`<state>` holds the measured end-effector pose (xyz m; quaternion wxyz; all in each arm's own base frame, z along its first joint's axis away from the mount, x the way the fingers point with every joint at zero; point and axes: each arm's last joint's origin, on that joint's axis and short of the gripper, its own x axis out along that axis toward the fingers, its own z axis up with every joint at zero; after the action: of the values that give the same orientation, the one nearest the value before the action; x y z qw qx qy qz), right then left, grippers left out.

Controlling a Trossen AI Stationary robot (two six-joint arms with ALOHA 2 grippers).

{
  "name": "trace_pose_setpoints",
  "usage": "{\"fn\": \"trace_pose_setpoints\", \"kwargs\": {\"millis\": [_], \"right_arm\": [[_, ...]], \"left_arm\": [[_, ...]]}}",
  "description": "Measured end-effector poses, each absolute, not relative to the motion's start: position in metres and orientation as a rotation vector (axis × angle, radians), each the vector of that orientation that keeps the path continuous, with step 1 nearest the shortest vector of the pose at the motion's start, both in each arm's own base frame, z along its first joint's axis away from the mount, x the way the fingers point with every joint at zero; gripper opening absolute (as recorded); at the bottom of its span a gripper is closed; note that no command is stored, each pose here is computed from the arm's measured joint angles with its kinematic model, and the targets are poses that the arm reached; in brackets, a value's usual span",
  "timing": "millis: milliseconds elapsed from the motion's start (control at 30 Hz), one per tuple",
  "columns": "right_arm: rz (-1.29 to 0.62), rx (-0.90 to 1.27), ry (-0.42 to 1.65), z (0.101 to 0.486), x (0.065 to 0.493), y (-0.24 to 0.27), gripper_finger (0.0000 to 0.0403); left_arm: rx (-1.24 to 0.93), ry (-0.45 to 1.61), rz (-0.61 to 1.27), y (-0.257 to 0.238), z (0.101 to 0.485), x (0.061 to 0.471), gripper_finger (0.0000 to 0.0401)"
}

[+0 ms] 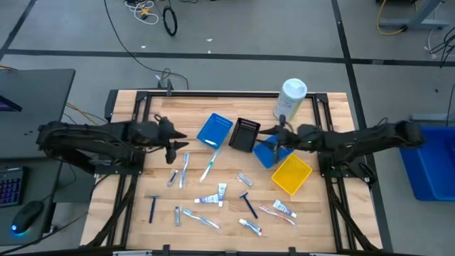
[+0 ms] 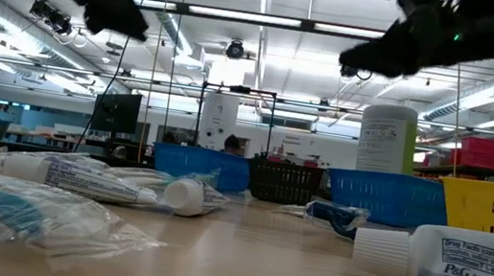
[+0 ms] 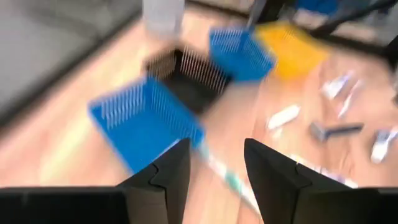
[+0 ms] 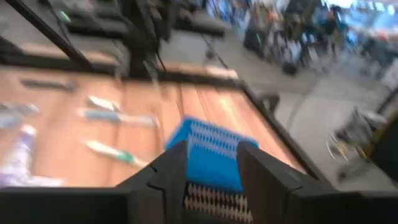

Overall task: Pick & Place Travel size toiletries
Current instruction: Put the top left blue toothbrush into the left blue basket

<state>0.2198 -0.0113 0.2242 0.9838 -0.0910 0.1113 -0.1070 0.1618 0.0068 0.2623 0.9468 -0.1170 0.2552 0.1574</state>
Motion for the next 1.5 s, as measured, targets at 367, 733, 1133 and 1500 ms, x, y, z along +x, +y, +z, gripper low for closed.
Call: {"fn": "trace_pose_setpoints", "kwargs": {"millis": [367, 733, 1133, 1500], "right_arm": [[-0.24, -0.16, 0.324, 0.193, 0.24, -0.019, 0.0232], [-0.238, -0.168, 0.317, 0.194, 0.241, -0.019, 0.0261], [-0.238, -0.193, 0.272, 0.199, 0.242, -0.019, 0.0235], [-0.237, -0.216, 0.258, 0.2, 0.242, -0.019, 0.0216]], "left_arm": [[-0.454, 0.838, 0.441, 0.005, 0.219, 0.182, 0.0163], [-0.667, 1.027, 0.597, -0.005, 0.178, 0.203, 0.0163], [-0.766, 1.138, 0.686, -0.017, 0.141, 0.221, 0.0155], [-0.771, 1.077, 0.687, -0.019, 0.14, 0.227, 0.0028]]}}
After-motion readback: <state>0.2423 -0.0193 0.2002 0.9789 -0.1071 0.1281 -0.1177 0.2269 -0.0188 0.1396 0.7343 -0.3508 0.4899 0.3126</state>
